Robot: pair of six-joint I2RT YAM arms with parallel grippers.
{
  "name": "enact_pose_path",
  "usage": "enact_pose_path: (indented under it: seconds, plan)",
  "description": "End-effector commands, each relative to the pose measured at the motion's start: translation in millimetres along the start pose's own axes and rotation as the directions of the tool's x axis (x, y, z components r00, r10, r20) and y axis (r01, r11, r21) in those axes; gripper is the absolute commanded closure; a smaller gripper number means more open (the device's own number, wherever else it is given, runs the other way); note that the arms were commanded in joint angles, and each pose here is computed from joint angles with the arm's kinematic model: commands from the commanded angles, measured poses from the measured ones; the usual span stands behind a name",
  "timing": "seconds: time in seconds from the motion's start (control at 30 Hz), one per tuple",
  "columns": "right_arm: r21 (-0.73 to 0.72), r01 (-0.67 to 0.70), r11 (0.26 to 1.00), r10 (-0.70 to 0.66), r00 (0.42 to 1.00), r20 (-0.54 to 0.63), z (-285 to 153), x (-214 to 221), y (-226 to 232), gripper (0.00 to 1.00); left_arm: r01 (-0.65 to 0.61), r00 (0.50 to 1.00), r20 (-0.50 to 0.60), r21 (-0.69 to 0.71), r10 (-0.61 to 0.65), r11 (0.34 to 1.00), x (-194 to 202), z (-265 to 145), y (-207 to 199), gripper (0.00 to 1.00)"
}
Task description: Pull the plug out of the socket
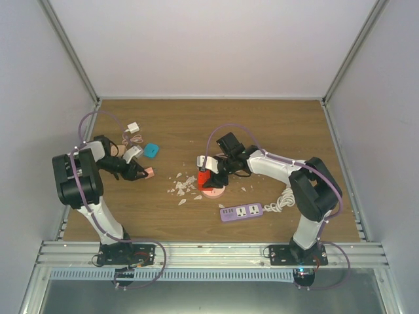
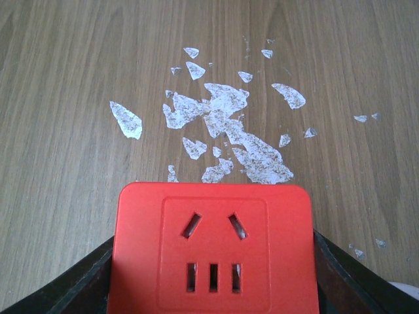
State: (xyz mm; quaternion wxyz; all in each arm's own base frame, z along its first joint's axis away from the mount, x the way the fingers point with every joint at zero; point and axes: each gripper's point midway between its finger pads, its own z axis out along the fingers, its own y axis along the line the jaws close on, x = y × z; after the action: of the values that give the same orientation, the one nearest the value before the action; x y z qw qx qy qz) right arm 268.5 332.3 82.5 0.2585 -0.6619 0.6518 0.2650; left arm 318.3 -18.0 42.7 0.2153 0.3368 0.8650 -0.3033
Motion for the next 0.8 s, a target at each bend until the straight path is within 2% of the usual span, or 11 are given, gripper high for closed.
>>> enact_pose_path:
  seconds: [0.0,0.13,0.3,0.57,0.7,0.77]
  plan:
    - [-0.044,-0.069,0.997,0.066,0.996,-0.061,4,20,7,0.70,0.028,0.999,0.022,-0.040,-0.027,0.999,-7,-7,9,0.51]
    - [-0.045,-0.071,0.996,0.068,0.996,-0.061,4,19,7,0.70,0.021,0.998,0.060,-0.120,-0.014,0.993,-20,-16,19,0.54]
    - [-0.043,-0.071,0.997,0.068,0.996,-0.060,4,19,7,0.70,0.032,0.997,0.074,-0.150,-0.021,0.988,-27,-21,26,0.61]
    - [-0.038,-0.069,0.997,0.066,0.996,-0.059,3,18,6,0.69,0.051,0.996,0.077,-0.205,-0.036,0.977,-32,-26,39,0.61]
    - [-0.029,-0.063,0.998,0.062,0.997,-0.047,1,13,4,0.64,0.023,0.997,0.082,-0.228,-0.004,0.973,-36,-31,39,0.58]
    - [-0.021,-0.055,0.998,0.055,0.998,-0.033,-2,8,1,0.56,-0.015,0.995,0.094,-0.232,0.037,0.973,-43,-34,33,0.54]
